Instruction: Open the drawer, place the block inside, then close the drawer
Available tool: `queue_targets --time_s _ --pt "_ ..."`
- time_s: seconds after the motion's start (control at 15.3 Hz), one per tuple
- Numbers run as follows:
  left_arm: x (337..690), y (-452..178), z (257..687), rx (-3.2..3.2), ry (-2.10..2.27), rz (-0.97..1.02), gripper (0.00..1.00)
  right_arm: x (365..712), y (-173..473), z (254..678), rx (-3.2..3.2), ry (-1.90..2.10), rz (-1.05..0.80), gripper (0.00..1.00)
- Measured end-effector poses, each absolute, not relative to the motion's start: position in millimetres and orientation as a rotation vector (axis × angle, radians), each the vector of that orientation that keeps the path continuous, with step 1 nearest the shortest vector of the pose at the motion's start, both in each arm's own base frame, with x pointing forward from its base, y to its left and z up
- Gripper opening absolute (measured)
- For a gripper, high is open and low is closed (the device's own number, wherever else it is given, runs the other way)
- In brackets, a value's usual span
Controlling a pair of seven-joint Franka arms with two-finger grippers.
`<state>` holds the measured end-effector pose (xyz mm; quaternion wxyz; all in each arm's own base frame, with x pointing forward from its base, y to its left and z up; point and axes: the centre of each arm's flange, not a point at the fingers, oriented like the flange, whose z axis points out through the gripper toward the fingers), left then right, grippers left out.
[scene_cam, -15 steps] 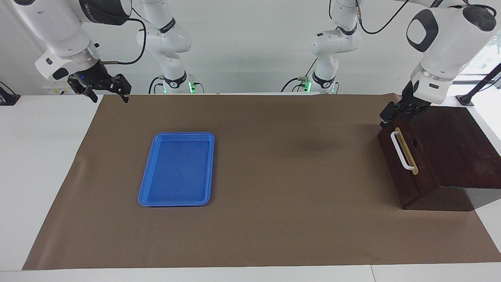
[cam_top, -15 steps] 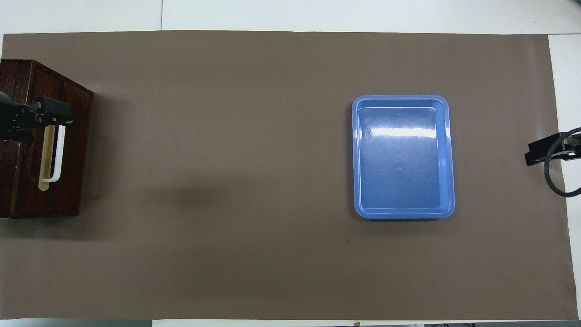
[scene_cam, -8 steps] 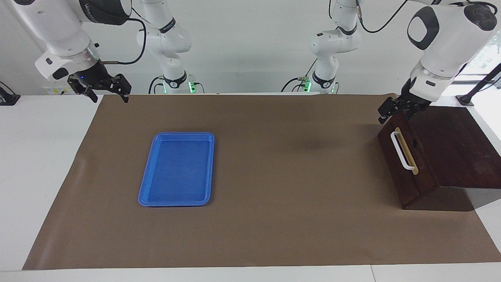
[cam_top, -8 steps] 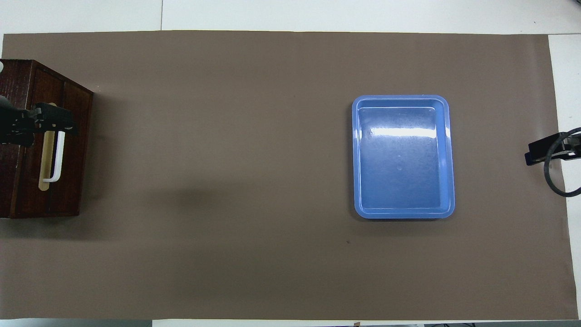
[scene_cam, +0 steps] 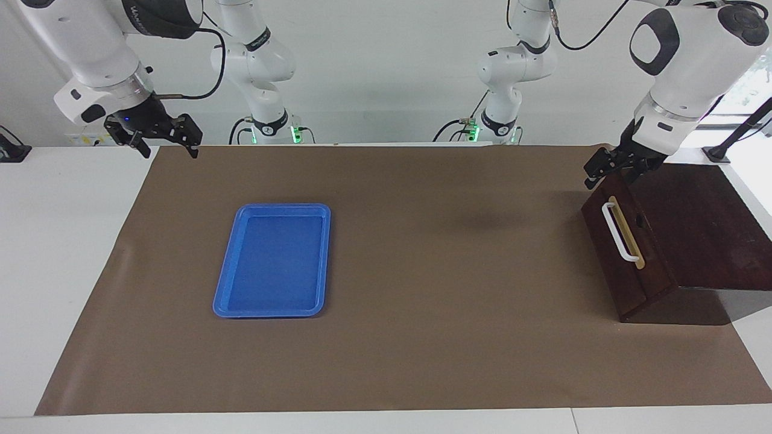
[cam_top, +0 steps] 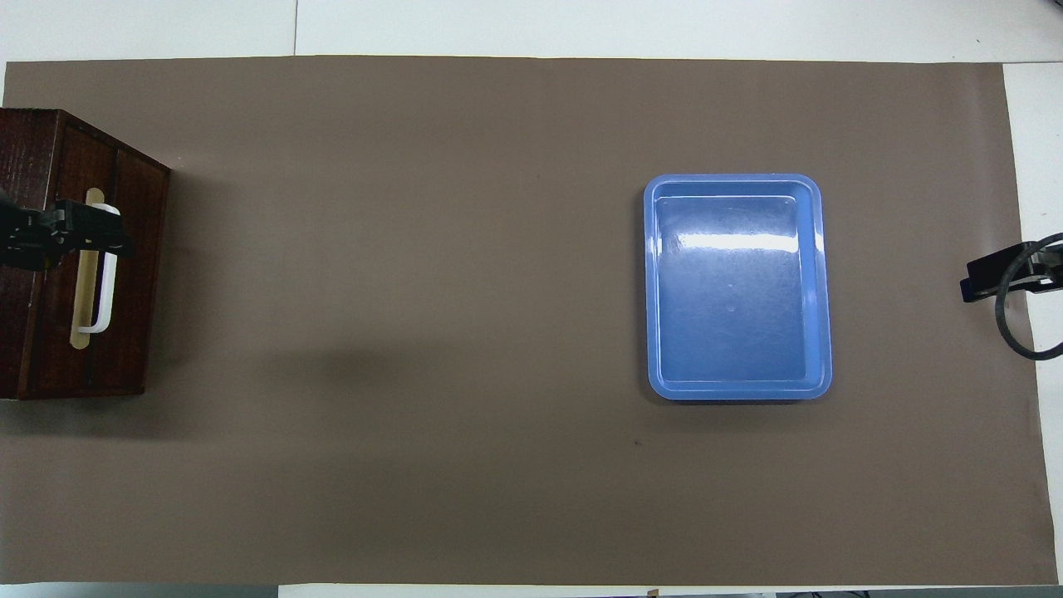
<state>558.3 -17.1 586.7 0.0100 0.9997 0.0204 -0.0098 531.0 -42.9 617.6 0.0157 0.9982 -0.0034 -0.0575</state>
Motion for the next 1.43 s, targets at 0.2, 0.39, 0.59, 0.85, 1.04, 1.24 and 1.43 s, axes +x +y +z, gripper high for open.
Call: queue_targets --time_s 0.2,0.39,0.59,0.85,1.04,1.24,1.43 --pt "550.3 -30.7 591.3 3.133 -0.012 -0.069 1.00 533.6 -44.2 619.4 3.105 -0.013 -0.142 1.00" --pt "543.9 -32.8 594.4 3.134 -0.061 -0.102 1.00 533.7 -44.2 619.5 3.105 -0.013 -0.141 1.00" --pt "540.8 -35.5 597.1 3.132 -0.079 -0.109 1.00 533.7 -44.2 619.5 3.105 -0.013 -0.141 1.00" --pt "537.9 -38.0 601.5 3.133 -0.088 -0.102 1.00 533.7 -44.2 619.5 3.105 -0.013 -0.141 1.00" --pt "534.5 -40.2 606.5 3.133 -0.101 -0.094 1.00 533.7 -44.2 619.5 3.105 -0.013 -0.141 1.00" --pt "532.7 -44.6 608.7 3.133 -0.114 -0.091 1.00 533.7 -44.2 619.5 3.105 -0.013 -0.141 1.00" --pt "532.7 -43.7 608.8 3.133 -0.113 -0.091 1.00 533.7 -44.2 619.5 3.105 -0.013 -0.141 1.00"
